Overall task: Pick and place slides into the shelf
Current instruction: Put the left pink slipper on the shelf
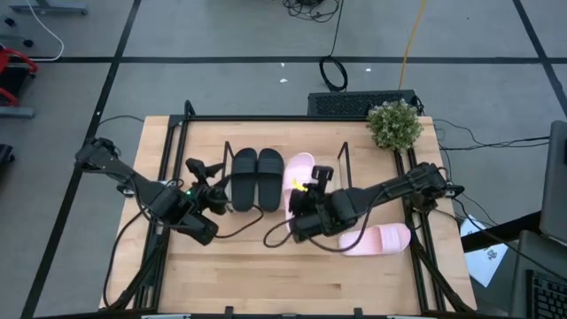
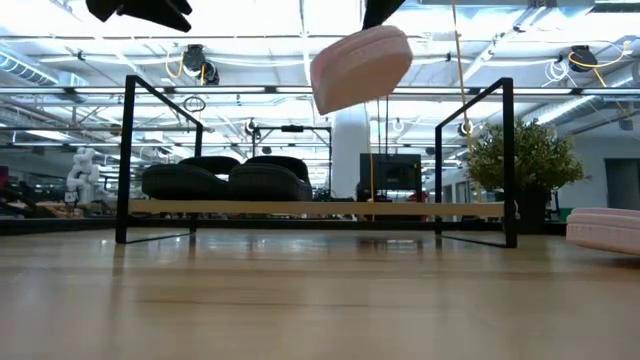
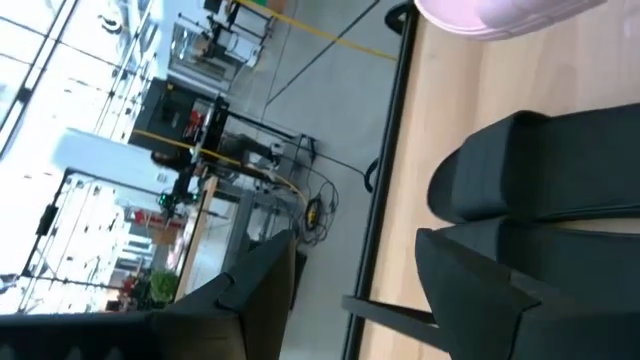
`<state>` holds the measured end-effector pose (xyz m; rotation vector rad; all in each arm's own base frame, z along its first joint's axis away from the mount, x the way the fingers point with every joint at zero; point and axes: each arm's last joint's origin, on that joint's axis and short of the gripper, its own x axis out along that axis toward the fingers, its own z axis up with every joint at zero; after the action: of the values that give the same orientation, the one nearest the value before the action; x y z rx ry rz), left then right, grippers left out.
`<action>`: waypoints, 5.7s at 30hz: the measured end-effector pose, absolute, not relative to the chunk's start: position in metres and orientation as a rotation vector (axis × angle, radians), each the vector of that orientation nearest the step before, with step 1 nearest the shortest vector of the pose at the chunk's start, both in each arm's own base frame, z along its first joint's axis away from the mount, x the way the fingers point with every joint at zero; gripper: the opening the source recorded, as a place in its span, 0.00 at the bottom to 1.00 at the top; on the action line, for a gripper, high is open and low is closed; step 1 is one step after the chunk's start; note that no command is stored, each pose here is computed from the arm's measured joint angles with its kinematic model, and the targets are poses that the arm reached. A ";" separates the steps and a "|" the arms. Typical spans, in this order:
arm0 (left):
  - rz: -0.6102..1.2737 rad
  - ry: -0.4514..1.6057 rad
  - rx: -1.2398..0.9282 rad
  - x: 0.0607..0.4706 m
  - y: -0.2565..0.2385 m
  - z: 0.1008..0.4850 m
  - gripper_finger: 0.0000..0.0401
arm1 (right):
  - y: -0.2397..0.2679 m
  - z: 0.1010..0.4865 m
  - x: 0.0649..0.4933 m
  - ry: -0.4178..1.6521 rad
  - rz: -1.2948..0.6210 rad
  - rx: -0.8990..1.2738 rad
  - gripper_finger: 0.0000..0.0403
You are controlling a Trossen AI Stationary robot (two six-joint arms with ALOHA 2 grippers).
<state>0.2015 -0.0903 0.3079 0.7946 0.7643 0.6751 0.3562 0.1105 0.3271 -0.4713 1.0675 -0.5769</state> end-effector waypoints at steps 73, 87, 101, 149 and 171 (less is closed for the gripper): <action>0.681 0.743 0.578 0.165 -0.061 0.335 0.54 | -0.013 0.248 0.321 0.743 -0.617 -0.224 0.00; 0.682 0.742 0.576 0.165 -0.061 0.335 0.54 | -0.013 0.233 0.318 0.723 -0.630 -0.185 0.00; 0.682 0.742 0.576 0.165 -0.061 0.335 0.54 | -0.012 0.230 0.322 0.700 -0.618 -0.139 0.00; 0.676 0.741 0.564 0.165 -0.062 0.335 0.54 | -0.012 0.197 0.350 0.673 -0.579 -0.161 0.00; 0.676 0.740 0.560 0.165 -0.062 0.335 0.54 | -0.017 0.200 0.353 0.631 -0.590 -0.166 0.00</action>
<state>0.1652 -0.0617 0.3351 0.5600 0.7400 0.6763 0.3532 -0.0175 0.2003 -0.1663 0.6311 -0.5901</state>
